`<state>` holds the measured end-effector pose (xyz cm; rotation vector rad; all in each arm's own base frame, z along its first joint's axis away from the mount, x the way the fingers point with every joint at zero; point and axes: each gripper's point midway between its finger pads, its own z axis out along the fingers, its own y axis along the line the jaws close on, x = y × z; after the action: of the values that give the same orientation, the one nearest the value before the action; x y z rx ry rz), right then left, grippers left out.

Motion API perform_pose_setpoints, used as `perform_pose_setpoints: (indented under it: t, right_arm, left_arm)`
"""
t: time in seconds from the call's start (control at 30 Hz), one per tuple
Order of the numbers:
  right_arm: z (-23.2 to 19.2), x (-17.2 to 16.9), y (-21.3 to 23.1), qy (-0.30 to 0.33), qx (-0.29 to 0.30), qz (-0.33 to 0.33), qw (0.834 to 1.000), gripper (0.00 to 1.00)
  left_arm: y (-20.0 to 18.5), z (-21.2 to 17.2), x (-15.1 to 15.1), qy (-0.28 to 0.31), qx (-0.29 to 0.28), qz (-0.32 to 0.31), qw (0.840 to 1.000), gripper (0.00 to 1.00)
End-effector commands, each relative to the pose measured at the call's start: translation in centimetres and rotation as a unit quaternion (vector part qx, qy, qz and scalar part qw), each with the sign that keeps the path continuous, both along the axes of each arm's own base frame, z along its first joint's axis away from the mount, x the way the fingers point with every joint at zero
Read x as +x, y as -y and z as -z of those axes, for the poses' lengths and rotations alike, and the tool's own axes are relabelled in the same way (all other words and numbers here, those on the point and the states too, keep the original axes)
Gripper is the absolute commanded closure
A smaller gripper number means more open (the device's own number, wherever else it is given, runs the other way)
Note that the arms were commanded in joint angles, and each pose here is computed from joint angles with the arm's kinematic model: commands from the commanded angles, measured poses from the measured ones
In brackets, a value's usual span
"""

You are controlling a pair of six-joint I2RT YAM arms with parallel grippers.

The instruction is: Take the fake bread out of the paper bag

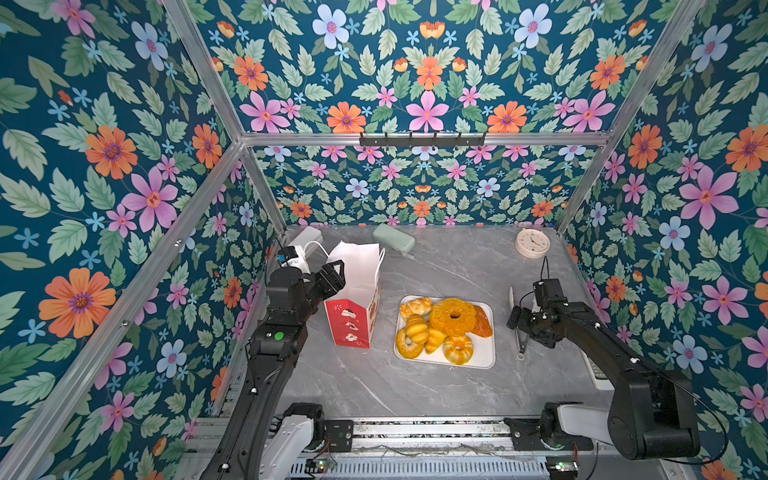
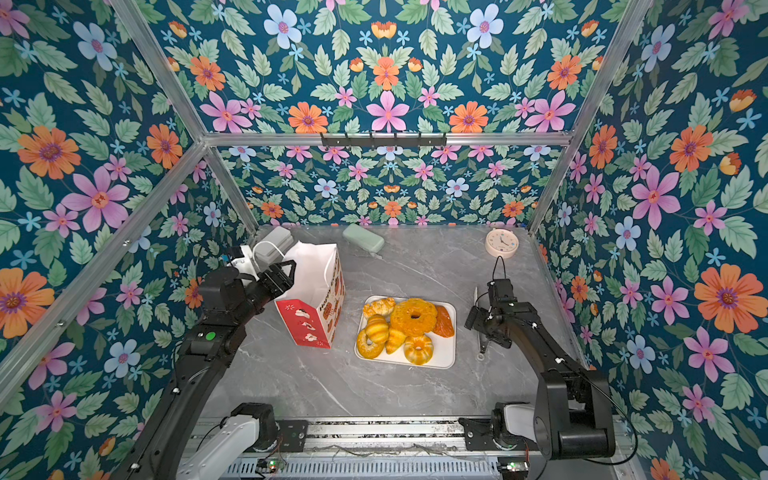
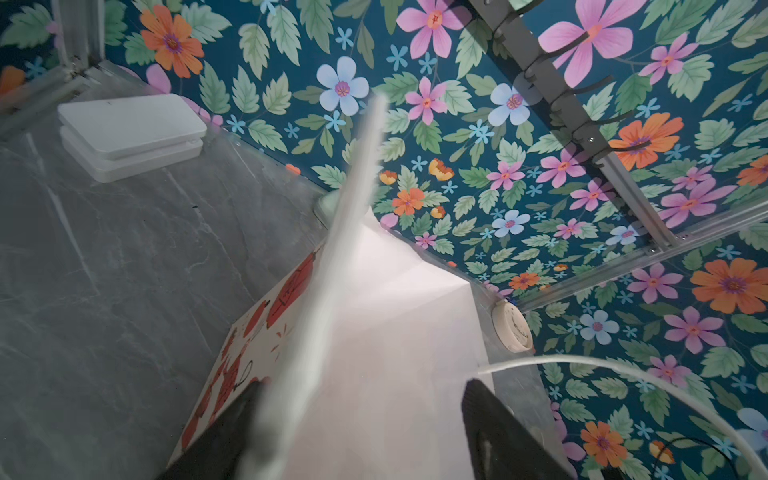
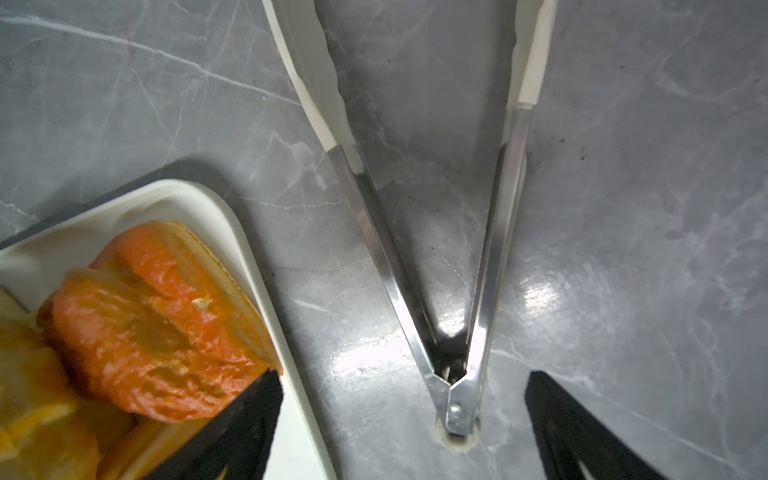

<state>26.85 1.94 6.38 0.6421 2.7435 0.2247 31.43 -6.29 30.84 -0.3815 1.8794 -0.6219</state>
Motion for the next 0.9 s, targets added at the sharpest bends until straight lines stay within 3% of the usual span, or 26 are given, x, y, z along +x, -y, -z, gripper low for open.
perform_pose_setpoints:
  t: [0.0, 0.13, 0.27, 0.37, 0.47, 0.57, 0.63, 0.77, 0.87]
  right_arm:
    - [-0.1, 0.1, 0.0, 0.002, -0.003, -0.002, 1.000, 0.07]
    - [0.0, 0.2, 0.0, 0.001, -0.002, -0.003, 1.000, 0.07]
    - [-0.2, 0.1, 0.1, 0.006, -0.004, -0.001, 1.000, 0.07]
    - [-0.7, 0.2, 0.3, 0.017, -0.009, 0.002, 1.000, 0.07]
    - [-1.3, 0.3, 0.6, 0.034, -0.015, 0.005, 0.999, 0.07]
    - [-1.9, 0.6, 0.4, 0.055, -0.011, 0.003, 0.998, 0.07]
    - [-2.4, 0.9, 0.3, 0.074, -0.009, 0.002, 0.997, 0.07]
    - [-3.3, 1.2, 0.5, 0.105, -0.013, 0.000, 0.994, 0.07]
    - [-4.4, 1.4, 0.5, 0.137, -0.022, -0.005, 0.990, 0.01]
  left_arm:
    - [-1.8, -0.7, -1.0, -0.002, 0.045, -0.036, 0.998, 0.13]
    - [-2.9, -2.5, -2.3, 0.003, 0.073, -0.055, 0.996, 0.03]
    - [-4.4, -4.9, -4.3, 0.013, 0.099, -0.082, 0.992, 0.01]
    - [-7.2, -8.0, -7.2, 0.045, 0.128, -0.149, 0.980, 0.01]
    - [-10.8, -9.7, -10.6, 0.074, 0.156, -0.241, 0.955, 0.02]
    - [-14.3, -7.8, -12.5, 0.067, 0.213, -0.333, 0.916, 0.04]
    - [-15.3, -4.4, -12.1, 0.061, 0.224, -0.365, 0.902, 0.06]
    - [-15.0, 3.0, -9.7, 0.034, 0.211, -0.368, 0.905, 0.10]
    - [-14.8, 6.8, -8.1, 0.027, 0.208, -0.369, 0.906, 0.09]
